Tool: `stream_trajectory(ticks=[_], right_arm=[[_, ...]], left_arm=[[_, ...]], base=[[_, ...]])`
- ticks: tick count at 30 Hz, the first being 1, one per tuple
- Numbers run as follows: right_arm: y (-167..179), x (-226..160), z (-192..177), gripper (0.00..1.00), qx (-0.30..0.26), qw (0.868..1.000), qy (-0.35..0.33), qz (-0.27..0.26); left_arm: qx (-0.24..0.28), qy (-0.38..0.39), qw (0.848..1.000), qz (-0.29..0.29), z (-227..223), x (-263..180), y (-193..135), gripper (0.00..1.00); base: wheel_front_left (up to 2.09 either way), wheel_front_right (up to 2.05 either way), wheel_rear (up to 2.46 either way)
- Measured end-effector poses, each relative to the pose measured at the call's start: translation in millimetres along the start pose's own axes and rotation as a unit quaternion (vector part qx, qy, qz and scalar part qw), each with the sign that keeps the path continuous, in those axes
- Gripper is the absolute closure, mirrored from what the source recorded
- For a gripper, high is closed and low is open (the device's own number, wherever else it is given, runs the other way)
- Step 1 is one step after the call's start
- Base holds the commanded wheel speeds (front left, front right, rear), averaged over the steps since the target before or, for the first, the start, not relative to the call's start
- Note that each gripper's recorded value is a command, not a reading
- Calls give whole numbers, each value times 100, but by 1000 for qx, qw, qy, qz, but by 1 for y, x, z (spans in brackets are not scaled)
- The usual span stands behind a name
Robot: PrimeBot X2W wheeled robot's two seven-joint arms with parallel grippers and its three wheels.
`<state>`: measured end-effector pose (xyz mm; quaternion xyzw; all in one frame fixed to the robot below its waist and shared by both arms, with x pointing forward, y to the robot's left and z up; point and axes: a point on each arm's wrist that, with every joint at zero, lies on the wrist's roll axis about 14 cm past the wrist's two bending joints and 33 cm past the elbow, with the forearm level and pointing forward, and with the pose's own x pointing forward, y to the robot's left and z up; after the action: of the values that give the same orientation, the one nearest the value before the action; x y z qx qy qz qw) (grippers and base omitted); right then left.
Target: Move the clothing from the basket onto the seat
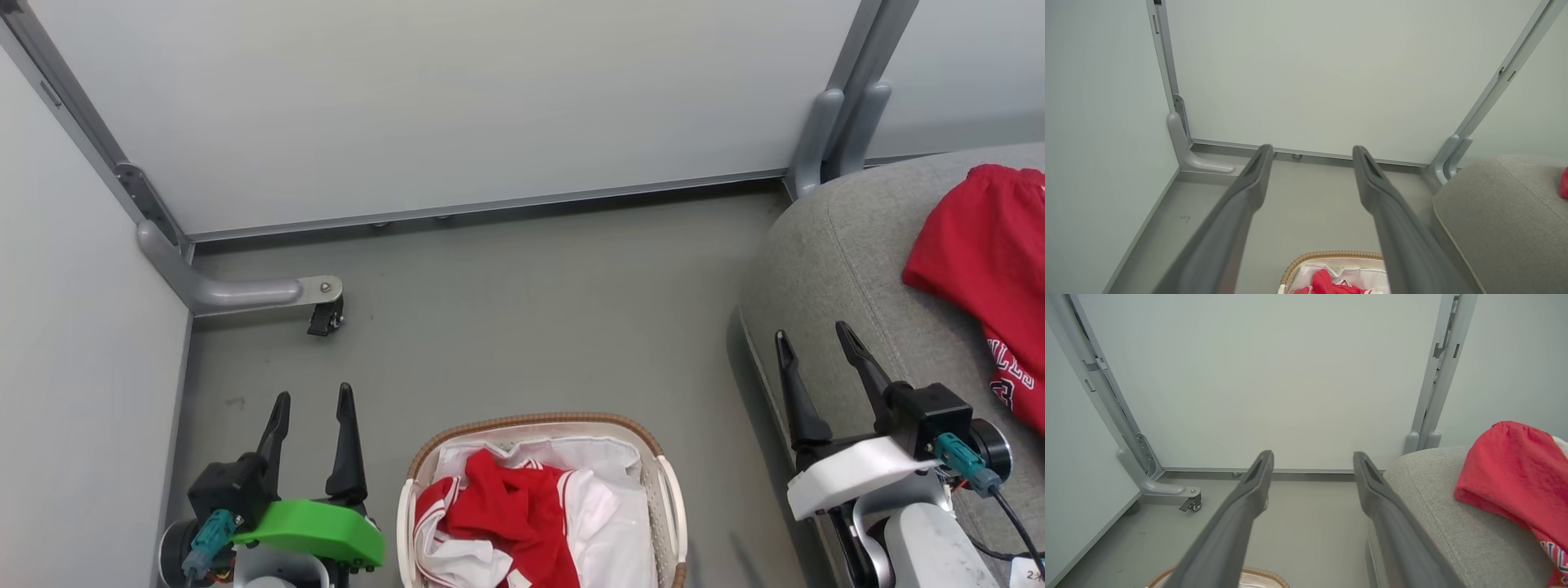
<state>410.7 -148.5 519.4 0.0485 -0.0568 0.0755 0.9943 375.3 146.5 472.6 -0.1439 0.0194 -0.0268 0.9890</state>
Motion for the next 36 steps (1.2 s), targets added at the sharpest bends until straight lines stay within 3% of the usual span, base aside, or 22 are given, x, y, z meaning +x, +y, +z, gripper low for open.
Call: stream_trajectory(ticks=[36], right_arm=[[8, -11, -4, 0, 1, 1000, 9, 9]], left_arm=[[4, 4, 1000, -10, -3, -9, -5, 0]], base=[[0, 0, 0]])
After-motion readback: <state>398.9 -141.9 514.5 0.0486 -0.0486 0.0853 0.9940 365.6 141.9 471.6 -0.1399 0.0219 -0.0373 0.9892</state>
